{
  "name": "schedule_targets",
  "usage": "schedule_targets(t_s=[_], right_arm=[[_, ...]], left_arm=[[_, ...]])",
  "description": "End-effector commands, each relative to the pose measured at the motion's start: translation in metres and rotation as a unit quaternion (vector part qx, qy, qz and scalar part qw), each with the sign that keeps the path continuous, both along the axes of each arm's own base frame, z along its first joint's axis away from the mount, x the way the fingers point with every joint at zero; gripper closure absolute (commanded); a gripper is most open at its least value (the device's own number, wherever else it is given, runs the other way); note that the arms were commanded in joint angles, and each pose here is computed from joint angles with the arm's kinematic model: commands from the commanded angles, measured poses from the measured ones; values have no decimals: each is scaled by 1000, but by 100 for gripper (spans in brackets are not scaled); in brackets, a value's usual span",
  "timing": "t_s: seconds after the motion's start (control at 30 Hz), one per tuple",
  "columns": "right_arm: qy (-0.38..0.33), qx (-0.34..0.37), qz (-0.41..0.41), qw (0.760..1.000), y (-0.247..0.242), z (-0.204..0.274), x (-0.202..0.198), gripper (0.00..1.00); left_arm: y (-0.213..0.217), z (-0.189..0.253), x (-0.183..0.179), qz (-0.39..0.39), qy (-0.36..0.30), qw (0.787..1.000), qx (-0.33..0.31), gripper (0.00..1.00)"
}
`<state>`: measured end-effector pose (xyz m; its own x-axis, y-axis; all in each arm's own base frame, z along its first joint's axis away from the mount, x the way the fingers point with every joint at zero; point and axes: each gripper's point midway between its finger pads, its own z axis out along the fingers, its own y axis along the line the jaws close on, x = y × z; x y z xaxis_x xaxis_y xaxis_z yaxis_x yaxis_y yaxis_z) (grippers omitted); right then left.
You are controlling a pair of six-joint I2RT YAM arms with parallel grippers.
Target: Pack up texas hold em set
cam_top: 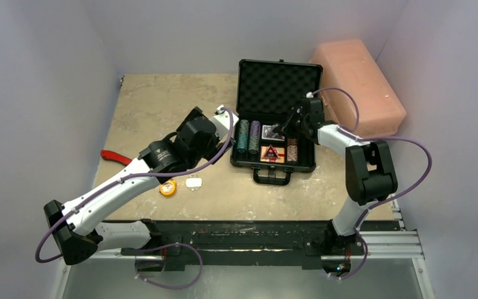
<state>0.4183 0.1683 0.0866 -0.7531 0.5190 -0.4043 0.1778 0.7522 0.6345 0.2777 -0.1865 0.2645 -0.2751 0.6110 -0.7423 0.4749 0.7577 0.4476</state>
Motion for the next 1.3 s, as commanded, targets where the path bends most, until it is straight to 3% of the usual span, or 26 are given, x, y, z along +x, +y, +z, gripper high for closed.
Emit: schedule_targets(t_s=[0.0, 0.43, 0.77, 1.1, 1.27], right_arm=[[-54, 28, 19, 998, 6, 29, 24, 100], [-27, 31, 15, 999, -7, -1, 17, 100], [-8, 39, 18, 999, -14, -19, 10, 70], [-3, 21, 17, 1000, -20, -22, 9, 62], [7, 1, 16, 1000, -24, -20, 13, 53]], left_arm=[[-3, 6, 4, 0, -14, 1000, -4, 1], [-5, 4, 4, -5, -10, 1000, -7, 1], [-6, 3, 3, -6, -8, 1000, -6, 1], [-7, 3, 4, -7, -8, 1000, -6, 1], [-6, 2, 3, -7, -7, 1000, -5, 1]])
